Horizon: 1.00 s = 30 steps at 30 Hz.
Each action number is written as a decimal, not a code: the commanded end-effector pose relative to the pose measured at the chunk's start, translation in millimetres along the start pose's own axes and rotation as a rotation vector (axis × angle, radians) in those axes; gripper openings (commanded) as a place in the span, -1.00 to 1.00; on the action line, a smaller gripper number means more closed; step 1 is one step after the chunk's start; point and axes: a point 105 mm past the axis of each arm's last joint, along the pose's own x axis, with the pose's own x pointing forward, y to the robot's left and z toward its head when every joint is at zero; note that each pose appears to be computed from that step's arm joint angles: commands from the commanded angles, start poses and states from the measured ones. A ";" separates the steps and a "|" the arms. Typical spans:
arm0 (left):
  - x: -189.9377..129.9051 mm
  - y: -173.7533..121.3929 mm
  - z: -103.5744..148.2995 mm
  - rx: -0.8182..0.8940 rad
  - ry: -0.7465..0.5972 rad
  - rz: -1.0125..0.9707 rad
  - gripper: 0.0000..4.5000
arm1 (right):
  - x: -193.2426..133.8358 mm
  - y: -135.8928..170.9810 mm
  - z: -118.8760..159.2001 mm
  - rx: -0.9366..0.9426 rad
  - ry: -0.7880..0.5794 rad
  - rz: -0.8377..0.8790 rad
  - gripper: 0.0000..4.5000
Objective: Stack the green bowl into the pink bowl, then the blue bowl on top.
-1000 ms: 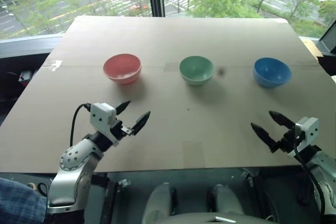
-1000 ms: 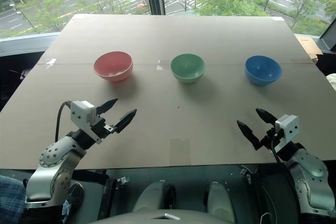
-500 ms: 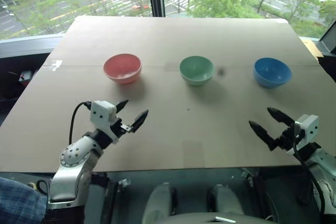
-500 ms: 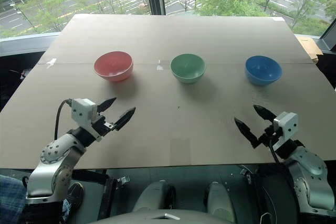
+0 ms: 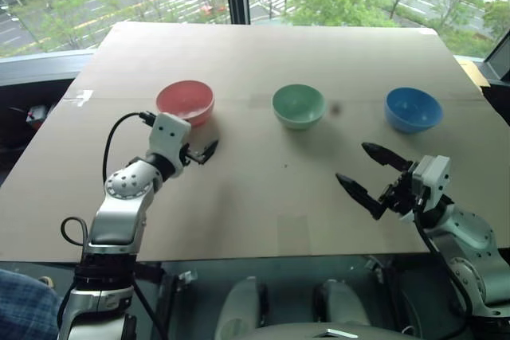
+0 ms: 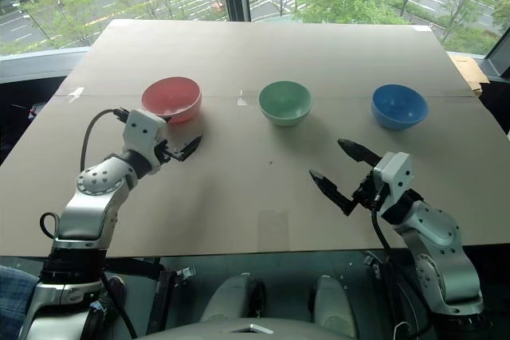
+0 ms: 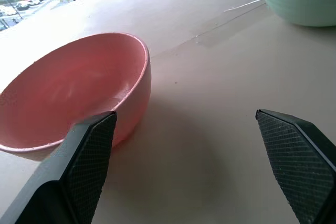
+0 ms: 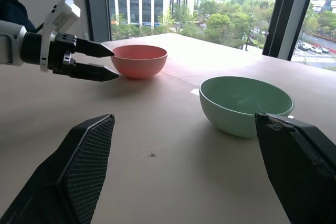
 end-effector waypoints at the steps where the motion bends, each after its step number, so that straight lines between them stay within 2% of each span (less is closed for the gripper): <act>1: 15.2 0.7 5.8 0.103 0.039 -0.049 1.00 | 10.7 13.4 15.3 -0.030 -0.047 0.033 0.99; 6: 29.2 1.6 4.2 0.220 0.078 -0.081 1.00 | 13.4 14.7 16.2 -0.043 -0.047 0.032 0.99; 12: 34.6 7.0 -0.3 0.255 0.087 -0.078 1.00 | 11.1 11.2 15.6 -0.061 -0.042 0.003 0.99; 20: 39.6 39.2 13.2 0.264 0.066 0.037 1.00 | 9.2 12.8 8.9 -0.073 -0.027 -0.015 0.99; 30: 36.9 66.1 1.4 0.296 0.145 0.107 1.00 | 9.6 8.9 6.3 -0.091 -0.025 -0.020 0.99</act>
